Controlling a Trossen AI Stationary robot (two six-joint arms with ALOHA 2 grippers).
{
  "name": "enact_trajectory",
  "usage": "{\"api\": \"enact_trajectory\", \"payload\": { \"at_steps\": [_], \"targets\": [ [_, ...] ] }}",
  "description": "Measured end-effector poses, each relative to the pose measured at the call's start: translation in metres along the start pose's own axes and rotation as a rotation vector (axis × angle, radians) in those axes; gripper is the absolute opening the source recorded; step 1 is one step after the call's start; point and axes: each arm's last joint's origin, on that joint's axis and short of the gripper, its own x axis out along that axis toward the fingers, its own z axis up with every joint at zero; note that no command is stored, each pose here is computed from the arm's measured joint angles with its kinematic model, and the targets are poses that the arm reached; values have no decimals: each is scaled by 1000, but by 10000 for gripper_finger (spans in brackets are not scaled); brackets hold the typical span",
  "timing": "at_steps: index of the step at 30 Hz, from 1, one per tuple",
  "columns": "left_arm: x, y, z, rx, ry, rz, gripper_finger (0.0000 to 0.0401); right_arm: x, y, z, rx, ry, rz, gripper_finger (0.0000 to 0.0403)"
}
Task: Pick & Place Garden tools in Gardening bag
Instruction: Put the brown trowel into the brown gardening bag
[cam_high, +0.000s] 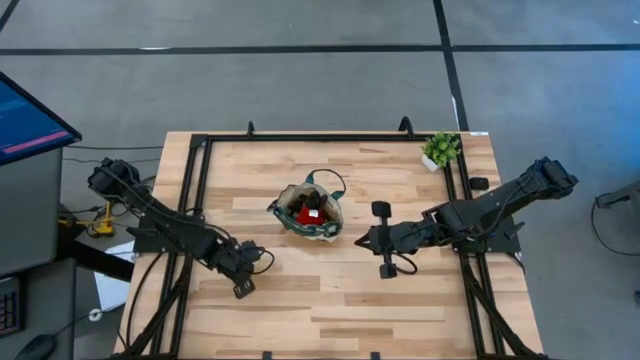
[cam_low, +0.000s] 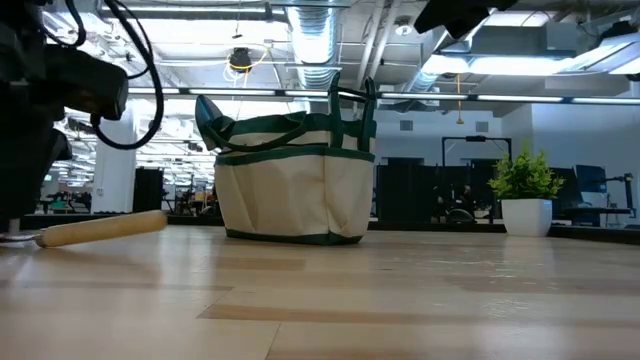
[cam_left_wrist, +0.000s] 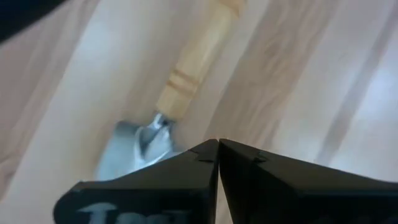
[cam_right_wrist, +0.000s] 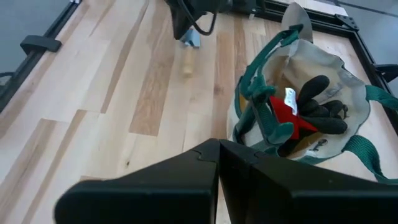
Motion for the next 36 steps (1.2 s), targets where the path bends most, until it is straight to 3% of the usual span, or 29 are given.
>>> {"api": "enact_trajectory", "payload": {
  "at_steps": [12, 20, 28, 36],
  "targets": [
    [4, 17, -10, -41, 68, 128, 1, -1, 3, 0, 10, -7, 8, 0],
    [18, 17, -12, -60, -11, -18, 1, -1, 3, 0, 10, -7, 8, 0],
    [20, 19, -8, -73, -104, -13, 1, -1, 3, 0, 10, -7, 7, 0],
    [29, 16, 13, -43, -231, -54, 1, -1, 3, 0, 10, -7, 7, 0]
  ]
}}
